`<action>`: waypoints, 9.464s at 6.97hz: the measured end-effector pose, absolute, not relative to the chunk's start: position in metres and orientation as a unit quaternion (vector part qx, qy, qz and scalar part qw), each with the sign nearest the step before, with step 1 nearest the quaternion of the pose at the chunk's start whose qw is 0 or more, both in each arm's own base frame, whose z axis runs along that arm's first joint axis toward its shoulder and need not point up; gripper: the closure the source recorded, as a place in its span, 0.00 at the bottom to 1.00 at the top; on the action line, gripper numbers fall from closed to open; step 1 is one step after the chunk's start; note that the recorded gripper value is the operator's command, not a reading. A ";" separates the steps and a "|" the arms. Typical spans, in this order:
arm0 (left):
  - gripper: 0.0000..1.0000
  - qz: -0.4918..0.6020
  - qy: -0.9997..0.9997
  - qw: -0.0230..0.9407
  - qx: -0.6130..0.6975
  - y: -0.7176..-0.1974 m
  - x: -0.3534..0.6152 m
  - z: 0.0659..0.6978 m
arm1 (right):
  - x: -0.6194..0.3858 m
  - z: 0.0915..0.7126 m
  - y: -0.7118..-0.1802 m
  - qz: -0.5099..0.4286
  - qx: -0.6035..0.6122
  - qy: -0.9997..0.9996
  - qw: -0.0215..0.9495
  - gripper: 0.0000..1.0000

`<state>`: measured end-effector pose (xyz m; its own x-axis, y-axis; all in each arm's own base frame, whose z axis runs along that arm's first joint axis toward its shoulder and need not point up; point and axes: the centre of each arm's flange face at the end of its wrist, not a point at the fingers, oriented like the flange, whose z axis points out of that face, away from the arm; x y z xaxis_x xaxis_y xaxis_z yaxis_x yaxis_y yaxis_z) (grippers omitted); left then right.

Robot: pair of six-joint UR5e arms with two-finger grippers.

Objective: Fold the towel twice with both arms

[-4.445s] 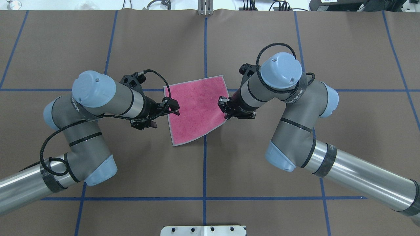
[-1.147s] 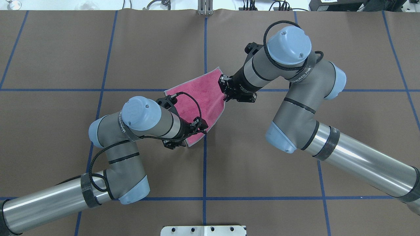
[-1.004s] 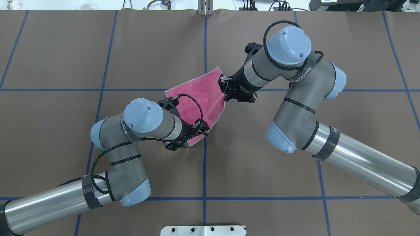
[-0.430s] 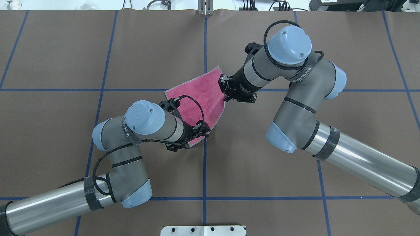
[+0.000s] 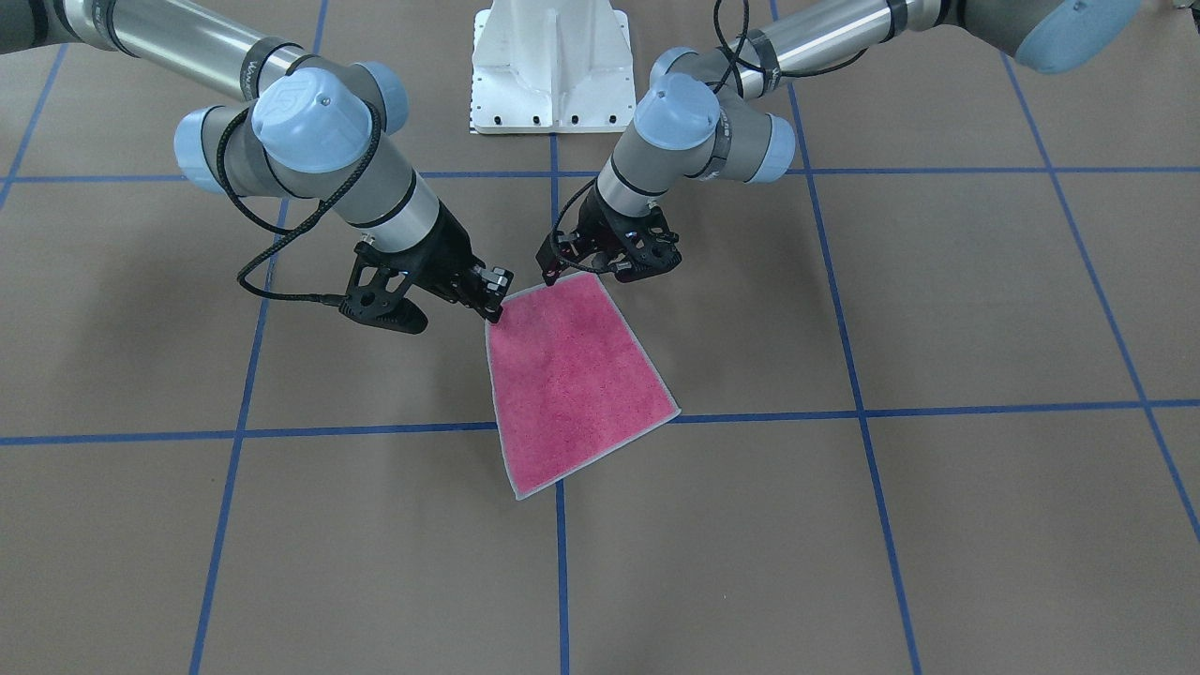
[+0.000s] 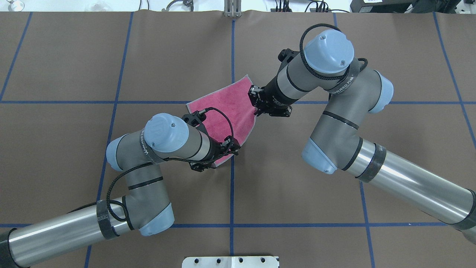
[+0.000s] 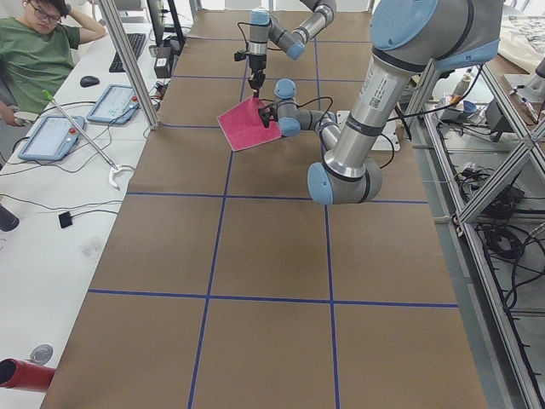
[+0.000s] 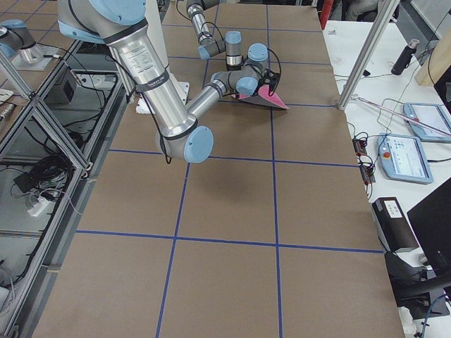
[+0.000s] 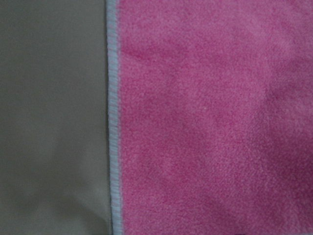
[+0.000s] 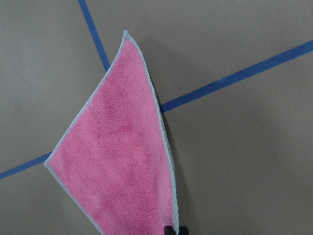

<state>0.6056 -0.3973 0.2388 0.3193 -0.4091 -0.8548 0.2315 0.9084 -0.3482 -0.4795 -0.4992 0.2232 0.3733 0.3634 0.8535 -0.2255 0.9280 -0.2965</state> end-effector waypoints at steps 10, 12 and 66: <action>0.13 -0.197 0.545 0.812 -0.077 -0.401 0.607 0.243 | -0.480 0.232 -0.498 0.179 -0.067 -0.526 0.829 1.00; 0.39 -0.198 0.543 0.813 -0.078 -0.401 0.608 0.245 | -0.479 0.232 -0.499 0.179 -0.067 -0.526 0.829 1.00; 0.00 -0.259 0.543 0.794 -0.093 -0.650 0.400 0.243 | -0.521 0.223 -0.426 0.145 -0.142 -0.518 0.831 1.00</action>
<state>0.4003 -0.6497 0.2431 0.2770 -0.5120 -0.8131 0.3103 0.8485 -0.4286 -0.5207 -0.4262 0.2225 0.4222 0.3876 0.8195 -0.0939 0.9178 -0.3858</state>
